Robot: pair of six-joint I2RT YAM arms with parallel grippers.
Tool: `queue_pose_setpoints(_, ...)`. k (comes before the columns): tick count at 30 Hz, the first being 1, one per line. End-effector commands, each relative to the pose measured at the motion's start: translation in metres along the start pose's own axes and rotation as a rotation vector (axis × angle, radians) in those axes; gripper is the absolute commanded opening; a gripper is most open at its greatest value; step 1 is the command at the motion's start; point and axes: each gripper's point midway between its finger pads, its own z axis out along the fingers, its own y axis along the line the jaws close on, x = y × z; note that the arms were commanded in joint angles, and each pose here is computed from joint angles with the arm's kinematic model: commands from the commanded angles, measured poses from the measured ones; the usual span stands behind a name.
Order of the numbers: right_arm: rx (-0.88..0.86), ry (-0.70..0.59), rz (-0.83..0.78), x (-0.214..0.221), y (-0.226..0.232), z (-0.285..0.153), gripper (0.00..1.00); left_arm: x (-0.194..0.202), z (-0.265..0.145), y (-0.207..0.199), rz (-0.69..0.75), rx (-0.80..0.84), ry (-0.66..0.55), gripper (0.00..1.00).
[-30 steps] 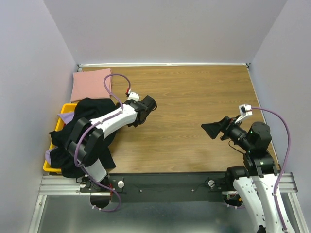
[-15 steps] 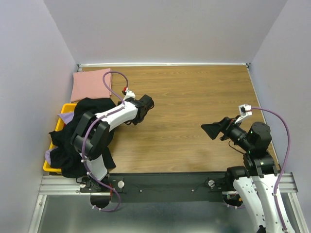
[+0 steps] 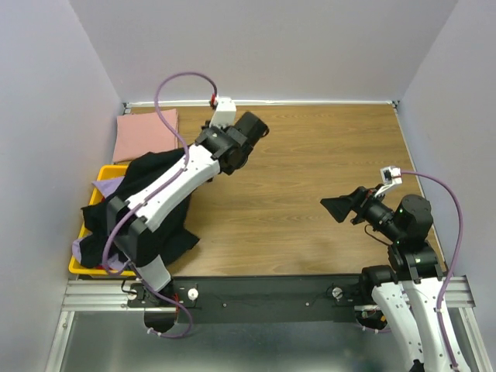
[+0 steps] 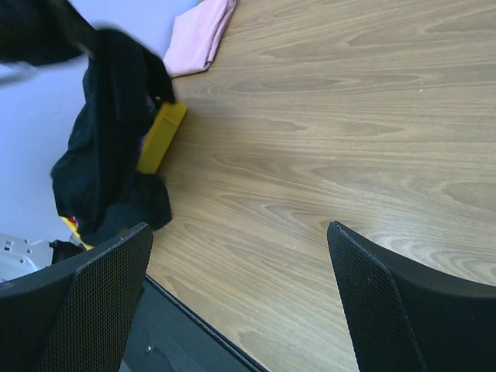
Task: Fold and stack the t-shirts
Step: Grab the tshirt from the pile, then move the tshirt to the center of the board
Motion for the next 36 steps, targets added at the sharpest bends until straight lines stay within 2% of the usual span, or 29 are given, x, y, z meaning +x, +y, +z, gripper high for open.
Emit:
queue_pose_setpoints(1, -0.034, -0.012, -0.028, -0.009, 0.012, -0.003, 1.00, -0.077, -0.057, 0.022, -0.178, 0.145, -0.140, 0.00)
queue_pose_setpoints(5, -0.031, -0.010, -0.036, -0.011, 0.013, -0.004, 1.00, -0.134, -0.089, 0.033, -0.291, 0.244, -0.233, 0.00)
queue_pose_setpoints(7, -0.023, -0.012, -0.036, -0.012, 0.012, -0.004, 1.00, -0.154, -0.104, 0.023, -0.307, 0.350, -0.264, 0.00)
queue_pose_setpoints(8, -0.016, -0.022, -0.042, -0.015, 0.012, -0.005, 1.00, -0.177, -0.121, 0.026, -0.337, 0.410, -0.325, 0.00)
queue_pose_setpoints(12, 0.031, -0.054, -0.063, -0.026, 0.009, -0.008, 1.00, -0.228, -0.182, 0.010, -0.388, 0.676, -0.474, 0.00)
queue_pose_setpoints(15, 0.127, -0.125, -0.099, -0.045, -0.001, -0.015, 1.00, -0.253, -0.250, -0.018, -0.400, 0.985, -0.579, 0.00)
queue_pose_setpoints(16, 0.126, -0.128, -0.107, -0.047, 0.000, -0.016, 1.00, -0.258, -0.259, -0.022, -0.406, 1.032, -0.601, 0.00)
queue_pose_setpoints(20, 0.209, -0.198, -0.150, -0.067, -0.005, -0.027, 1.00, -0.275, -0.349, -0.030, -0.427, 1.347, -0.764, 0.00)
queue_pose_setpoints(24, 0.226, -0.221, -0.179, -0.074, -0.003, -0.034, 1.00, -0.269, -0.378, -0.035, -0.398, 1.445, -0.803, 0.00)
queue_pose_setpoints(27, 0.222, -0.209, -0.175, -0.070, -0.003, -0.033, 1.00, -0.254, -0.355, -0.055, -0.364, 1.376, -0.752, 0.00)
queue_pose_setpoints(28, 0.219, -0.200, -0.173, -0.067, -0.004, -0.032, 1.00, -0.252, -0.344, -0.053, -0.374, 1.328, -0.739, 0.14)
queue_pose_setpoints(30, 0.212, -0.189, -0.164, -0.063, -0.004, -0.032, 1.00, -0.228, -0.314, -0.077, -0.350, 1.252, -0.651, 0.39)
queue_pose_setpoints(31, 0.209, -0.185, -0.160, -0.061, -0.004, -0.032, 1.00, -0.227, -0.288, -0.067, -0.401, 1.153, -0.621, 0.60)
queue_pose_setpoints(32, 0.207, -0.176, -0.159, -0.059, -0.004, -0.032, 1.00, -0.201, -0.257, -0.086, -0.398, 1.100, -0.526, 0.66)
queue_pose_setpoints(33, 0.203, -0.174, -0.156, -0.058, -0.004, -0.032, 1.00, -0.194, -0.240, -0.077, -0.435, 1.060, -0.487, 0.68)
queue_pose_setpoints(34, 0.201, -0.173, -0.154, -0.058, -0.003, -0.032, 1.00, -0.188, -0.202, -0.071, -0.466, 0.984, -0.439, 0.68)
queue_pose_setpoints(35, 0.198, -0.172, -0.154, -0.058, -0.002, -0.033, 1.00, -0.152, -0.167, -0.084, -0.422, 0.925, -0.349, 0.68)
queue_pose_setpoints(36, 0.198, -0.170, -0.154, -0.057, -0.002, -0.033, 1.00, -0.137, -0.145, -0.083, -0.451, 0.882, -0.295, 0.70)
